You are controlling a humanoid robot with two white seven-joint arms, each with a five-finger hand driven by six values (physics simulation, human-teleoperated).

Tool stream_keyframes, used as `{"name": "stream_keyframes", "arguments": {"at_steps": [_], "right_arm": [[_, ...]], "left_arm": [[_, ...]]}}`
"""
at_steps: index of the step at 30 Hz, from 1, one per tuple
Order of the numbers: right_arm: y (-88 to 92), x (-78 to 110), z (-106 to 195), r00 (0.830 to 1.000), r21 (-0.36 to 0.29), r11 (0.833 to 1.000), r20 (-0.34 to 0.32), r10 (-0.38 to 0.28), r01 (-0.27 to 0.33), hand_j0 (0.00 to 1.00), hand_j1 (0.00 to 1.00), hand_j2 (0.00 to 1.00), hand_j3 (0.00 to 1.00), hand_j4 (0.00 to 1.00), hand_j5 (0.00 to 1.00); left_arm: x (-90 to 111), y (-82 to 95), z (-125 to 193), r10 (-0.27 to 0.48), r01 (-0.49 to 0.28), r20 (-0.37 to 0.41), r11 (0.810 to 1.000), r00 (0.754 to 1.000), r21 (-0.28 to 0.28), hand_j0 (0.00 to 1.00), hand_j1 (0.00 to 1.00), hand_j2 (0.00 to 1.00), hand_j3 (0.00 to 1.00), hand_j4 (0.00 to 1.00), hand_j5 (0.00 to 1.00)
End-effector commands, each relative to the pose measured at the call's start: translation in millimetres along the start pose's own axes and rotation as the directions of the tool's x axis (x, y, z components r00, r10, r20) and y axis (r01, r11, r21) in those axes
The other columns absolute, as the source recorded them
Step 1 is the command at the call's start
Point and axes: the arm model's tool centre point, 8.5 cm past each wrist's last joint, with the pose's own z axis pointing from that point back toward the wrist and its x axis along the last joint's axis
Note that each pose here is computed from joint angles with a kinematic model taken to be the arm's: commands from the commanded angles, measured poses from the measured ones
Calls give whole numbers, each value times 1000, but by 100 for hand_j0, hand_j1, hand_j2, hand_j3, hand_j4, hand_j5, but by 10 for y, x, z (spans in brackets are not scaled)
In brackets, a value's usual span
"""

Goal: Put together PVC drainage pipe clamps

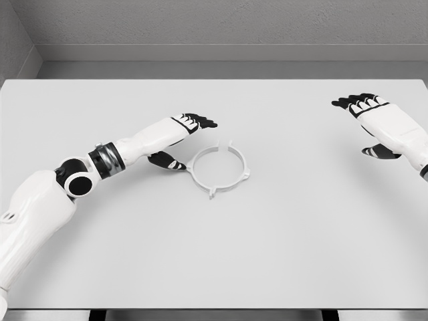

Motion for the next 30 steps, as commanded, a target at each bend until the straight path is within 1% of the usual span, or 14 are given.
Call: {"name": "stream_keyframes", "arguments": {"at_steps": [1,14,15,16,22,24,26,27,28,29,30], "right_arm": [[-5,-2,2,1000,-3,1000,0,-4,4,100,100,100,100,100,100],[-5,-2,2,1000,-3,1000,0,-4,4,100,100,100,100,100,100],[-68,495,-360,991,-43,999,135,-14,20,100,100,100,100,100,100],[-112,640,-477,984,-44,999,180,1,7,100,100,100,100,100,100],[-108,637,-477,984,-43,999,179,0,8,100,100,100,100,100,100],[-112,621,-487,984,-38,999,176,8,-1,100,100,100,100,100,100],[-195,638,-522,982,-53,998,186,24,-14,100,100,100,100,100,100],[-238,745,-598,972,-60,998,229,46,-33,100,100,100,100,100,100],[-239,857,-683,964,-52,998,261,56,-44,100,100,100,100,100,100],[-254,976,-880,953,-30,998,296,69,-63,100,100,100,100,100,100],[-199,1084,-1087,942,7,997,329,66,-72,100,100,100,100,100,100]], "left_arm": [[-1,9,2,5,-5,0,1000,1000,5,100,100,100,100,100,100],[-1,9,2,5,-5,0,1000,1000,5,100,100,100,100,100,100],[-167,346,390,-83,83,-50,996,995,9,100,100,100,100,100,100],[-193,437,411,-88,90,-60,995,994,31,100,100,100,100,100,100],[-215,459,435,-88,90,-69,995,994,38,100,100,100,100,100,100],[-179,397,422,-84,85,-57,996,995,27,100,100,100,100,100,100],[-150,341,405,-76,77,-49,997,996,23,100,100,100,100,100,100],[-120,287,366,-71,72,-38,997,997,12,100,100,100,100,100,100],[-110,267,354,-70,70,-34,998,997,7,100,100,100,100,100,100],[-99,258,343,-69,69,-30,998,997,6,100,100,100,100,100,100],[-89,237,331,-69,69,-26,998,997,0,100,100,100,100,100,100]]}}
